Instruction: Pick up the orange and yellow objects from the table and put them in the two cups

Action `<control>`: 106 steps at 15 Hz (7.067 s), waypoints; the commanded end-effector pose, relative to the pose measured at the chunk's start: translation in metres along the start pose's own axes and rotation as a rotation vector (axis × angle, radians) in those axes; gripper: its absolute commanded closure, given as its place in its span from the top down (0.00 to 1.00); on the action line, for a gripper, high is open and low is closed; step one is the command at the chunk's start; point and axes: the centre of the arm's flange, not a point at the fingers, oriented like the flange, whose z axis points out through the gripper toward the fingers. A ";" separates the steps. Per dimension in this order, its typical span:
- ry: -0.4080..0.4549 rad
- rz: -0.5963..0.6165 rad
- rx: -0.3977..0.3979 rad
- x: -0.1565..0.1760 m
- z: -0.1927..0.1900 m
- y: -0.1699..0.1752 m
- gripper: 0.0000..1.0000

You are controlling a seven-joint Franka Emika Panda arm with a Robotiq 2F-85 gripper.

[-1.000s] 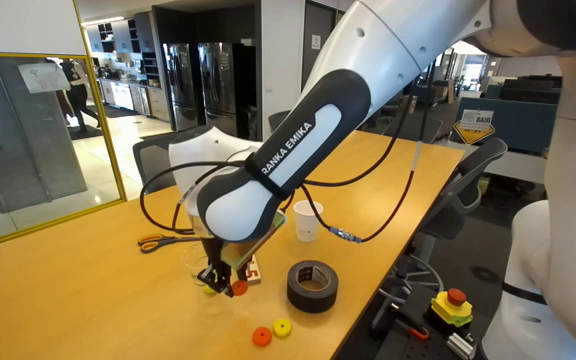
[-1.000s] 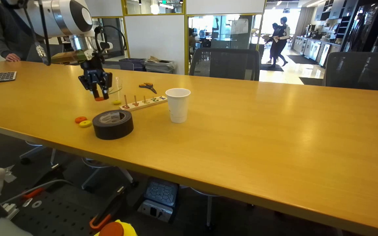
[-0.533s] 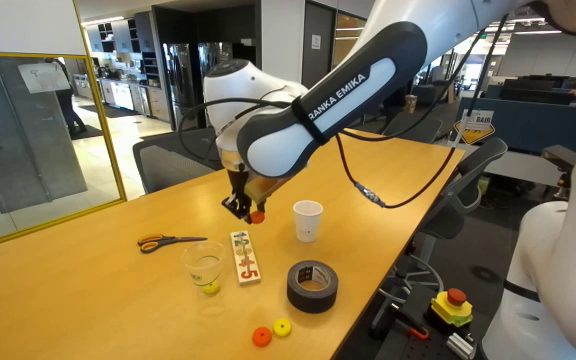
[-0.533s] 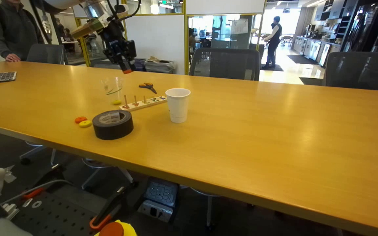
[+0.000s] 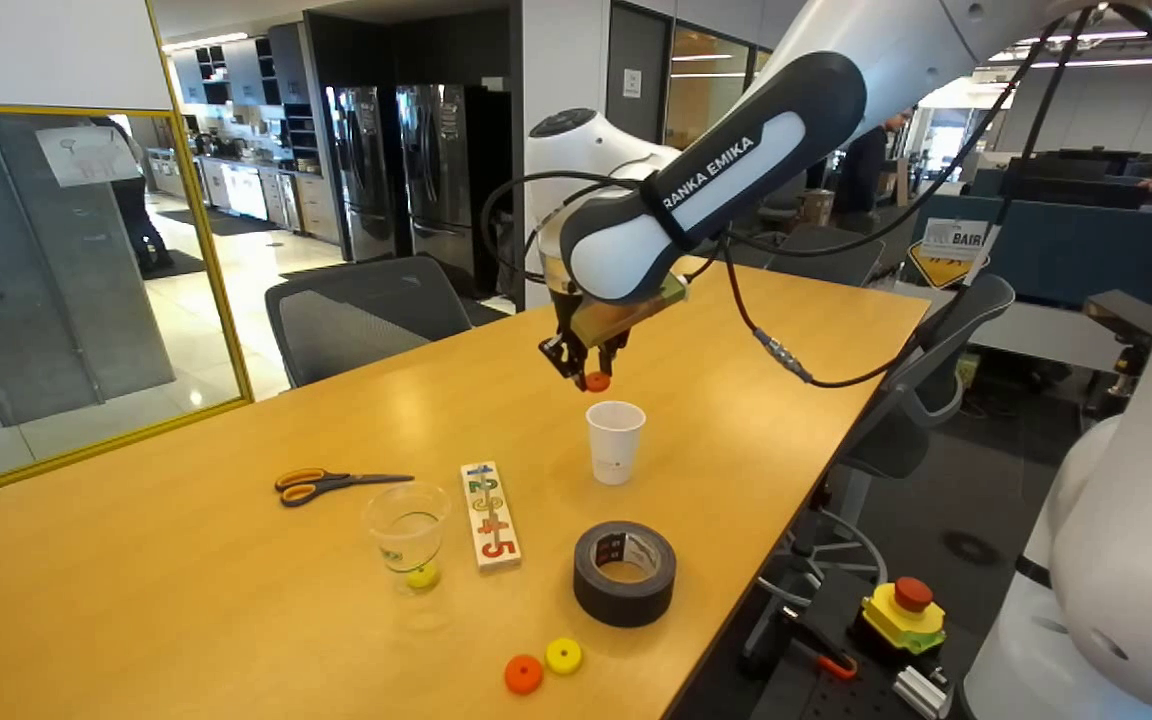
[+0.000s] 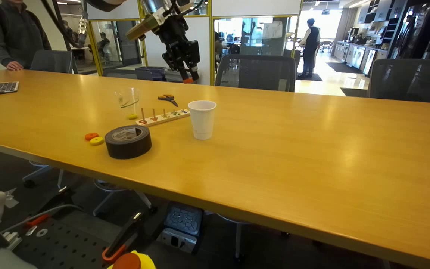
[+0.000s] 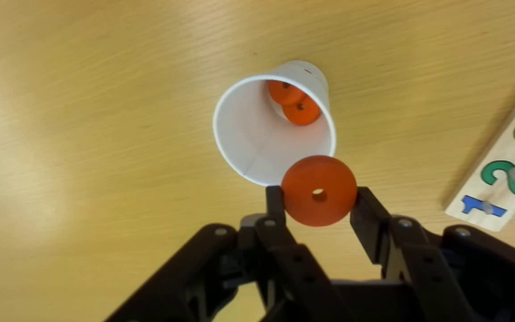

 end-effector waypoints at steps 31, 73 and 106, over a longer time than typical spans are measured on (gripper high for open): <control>-0.086 0.115 0.149 0.003 0.045 0.021 1.00; 0.186 -1.453 0.473 -0.231 0.055 -0.173 1.00; 0.118 -1.402 0.407 -0.204 0.060 -0.168 0.22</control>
